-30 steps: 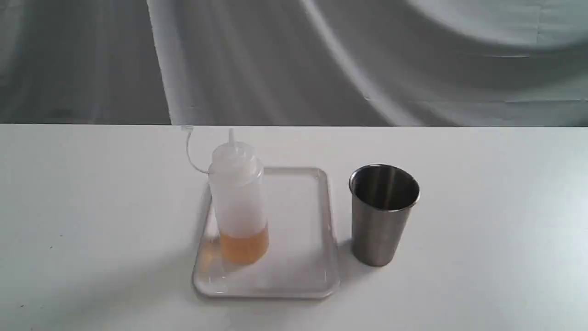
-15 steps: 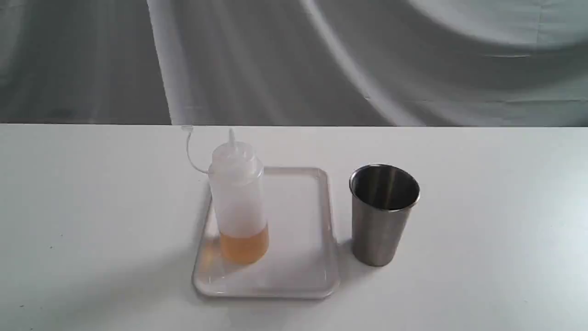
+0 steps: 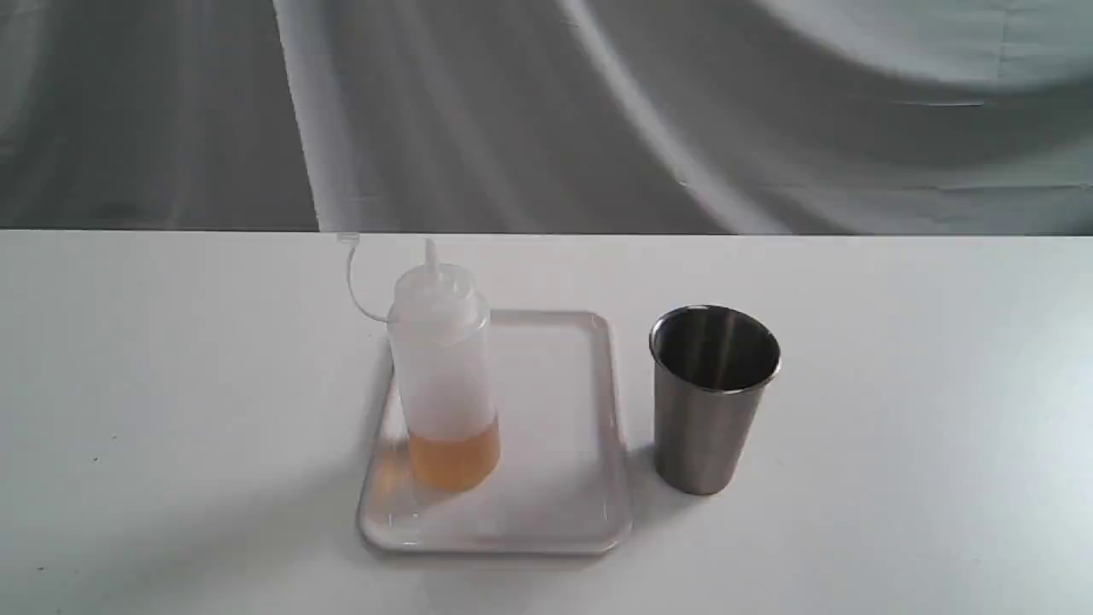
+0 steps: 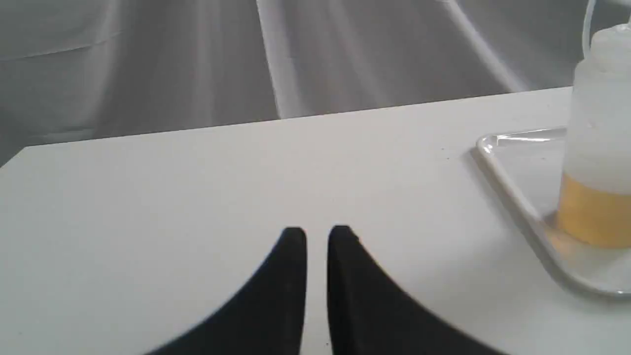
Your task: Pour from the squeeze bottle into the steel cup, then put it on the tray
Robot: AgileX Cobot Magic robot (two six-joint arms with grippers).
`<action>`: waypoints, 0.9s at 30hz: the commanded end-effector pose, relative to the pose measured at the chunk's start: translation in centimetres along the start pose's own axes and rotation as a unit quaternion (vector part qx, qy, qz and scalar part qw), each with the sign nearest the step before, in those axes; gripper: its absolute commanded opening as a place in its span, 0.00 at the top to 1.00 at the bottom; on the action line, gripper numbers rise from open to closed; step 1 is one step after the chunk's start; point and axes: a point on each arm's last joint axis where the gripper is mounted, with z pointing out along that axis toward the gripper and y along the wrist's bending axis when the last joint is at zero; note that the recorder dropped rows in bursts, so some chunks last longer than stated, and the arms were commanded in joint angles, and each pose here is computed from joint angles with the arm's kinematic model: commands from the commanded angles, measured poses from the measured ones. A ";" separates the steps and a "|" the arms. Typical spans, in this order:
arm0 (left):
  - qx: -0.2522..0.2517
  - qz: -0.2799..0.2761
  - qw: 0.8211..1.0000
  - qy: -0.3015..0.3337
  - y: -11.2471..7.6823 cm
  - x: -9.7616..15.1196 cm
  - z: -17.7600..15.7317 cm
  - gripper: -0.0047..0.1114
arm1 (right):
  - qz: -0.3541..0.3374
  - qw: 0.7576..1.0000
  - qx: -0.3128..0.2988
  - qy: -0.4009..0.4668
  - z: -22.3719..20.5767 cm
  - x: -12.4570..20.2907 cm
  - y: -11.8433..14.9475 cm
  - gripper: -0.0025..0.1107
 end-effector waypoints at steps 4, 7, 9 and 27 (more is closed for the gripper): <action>0.000 0.000 1.000 -0.004 0.0 0.1 0.0 0.89 | 0.001 1.000 0.002 0.001 0.0 0.1 0.0 0.98; 0.000 0.000 1.000 -0.004 0.0 0.1 0.0 0.89 | 0.001 1.000 -0.005 0.001 0.0 0.1 0.1 0.98; 0.000 0.000 1.000 -0.004 0.0 0.1 0.0 0.89 | -0.003 1.000 -0.021 -0.001 0.0 0.1 0.2 0.98; 0.000 0.000 1.000 -0.004 0.0 0.1 0.0 0.89 | -0.016 0.997 -0.071 -0.006 -0.1 0.1 0.8 0.98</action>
